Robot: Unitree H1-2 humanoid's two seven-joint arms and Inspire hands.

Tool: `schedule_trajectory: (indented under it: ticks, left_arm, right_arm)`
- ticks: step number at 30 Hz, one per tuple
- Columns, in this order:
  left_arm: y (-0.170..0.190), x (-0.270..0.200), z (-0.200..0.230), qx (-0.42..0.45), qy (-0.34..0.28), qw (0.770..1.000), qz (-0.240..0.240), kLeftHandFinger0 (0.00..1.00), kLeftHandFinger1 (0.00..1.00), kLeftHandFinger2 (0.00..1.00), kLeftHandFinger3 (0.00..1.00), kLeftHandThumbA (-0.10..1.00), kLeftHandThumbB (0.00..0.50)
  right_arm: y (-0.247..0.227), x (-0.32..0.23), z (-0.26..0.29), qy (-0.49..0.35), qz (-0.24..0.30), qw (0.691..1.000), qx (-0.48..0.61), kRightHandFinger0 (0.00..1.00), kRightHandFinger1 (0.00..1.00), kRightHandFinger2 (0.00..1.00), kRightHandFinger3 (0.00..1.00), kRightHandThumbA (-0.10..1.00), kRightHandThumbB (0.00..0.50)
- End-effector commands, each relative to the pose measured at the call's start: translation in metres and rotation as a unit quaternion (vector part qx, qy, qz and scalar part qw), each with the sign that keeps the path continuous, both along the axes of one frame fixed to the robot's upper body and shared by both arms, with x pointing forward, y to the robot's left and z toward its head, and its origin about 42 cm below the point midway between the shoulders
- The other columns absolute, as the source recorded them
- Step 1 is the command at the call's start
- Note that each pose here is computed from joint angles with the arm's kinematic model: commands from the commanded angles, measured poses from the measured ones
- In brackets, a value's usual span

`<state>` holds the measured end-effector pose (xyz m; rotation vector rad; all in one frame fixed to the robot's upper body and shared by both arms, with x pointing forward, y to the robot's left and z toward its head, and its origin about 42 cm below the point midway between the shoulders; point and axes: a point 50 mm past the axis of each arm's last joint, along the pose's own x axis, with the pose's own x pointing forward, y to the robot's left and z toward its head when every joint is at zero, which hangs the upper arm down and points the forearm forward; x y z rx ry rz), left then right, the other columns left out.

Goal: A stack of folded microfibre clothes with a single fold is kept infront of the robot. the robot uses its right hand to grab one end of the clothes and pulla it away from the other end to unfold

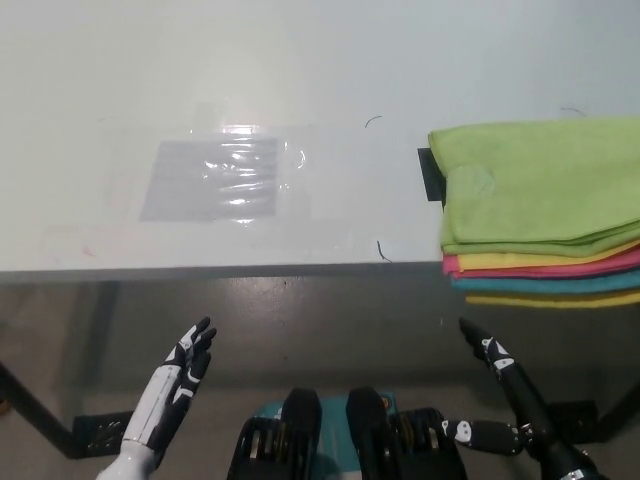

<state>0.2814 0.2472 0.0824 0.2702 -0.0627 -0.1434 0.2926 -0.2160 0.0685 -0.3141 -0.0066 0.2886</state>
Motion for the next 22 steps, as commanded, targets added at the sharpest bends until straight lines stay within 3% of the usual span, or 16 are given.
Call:
schedule_trajectory:
  ticks: [1, 9, 17, 22]
  left_arm:
    - [0.0017, 0.0012, 0.0119, 0.003, -0.038, 0.999, -0.011, 1.0, 1.0, 1.0, 1.0, 0.96, 0.27]
    - [0.0016, 0.0013, 0.0127, 0.008, -0.035, 0.999, -0.016, 1.0, 1.0, 1.0, 1.0, 0.95, 0.247]
    - [0.0006, -0.004, 0.0108, 0.013, -0.034, 0.999, -0.017, 1.0, 1.0, 1.0, 1.0, 0.93, 0.203]
    - [0.0001, -0.0044, 0.0111, 0.015, -0.032, 0.999, -0.015, 1.0, 1.0, 1.0, 1.0, 0.95, 0.215]
  right_arm:
    - [0.0023, 0.005, 0.0083, -0.003, 0.023, 1.0, 0.0, 1.0, 1.0, 1.0, 1.0, 1.0, 0.222]
    - [0.001, 0.0034, 0.0107, 0.0, 0.022, 1.0, 0.003, 1.0, 1.0, 1.0, 1.0, 1.0, 0.2]
    - [0.0009, -0.001, 0.0097, 0.015, 0.024, 1.0, 0.001, 1.0, 1.0, 1.0, 1.0, 1.0, 0.22]
    - [0.0013, -0.0008, 0.0099, 0.017, 0.026, 1.0, -0.001, 1.0, 1.0, 1.0, 1.0, 1.0, 0.215]
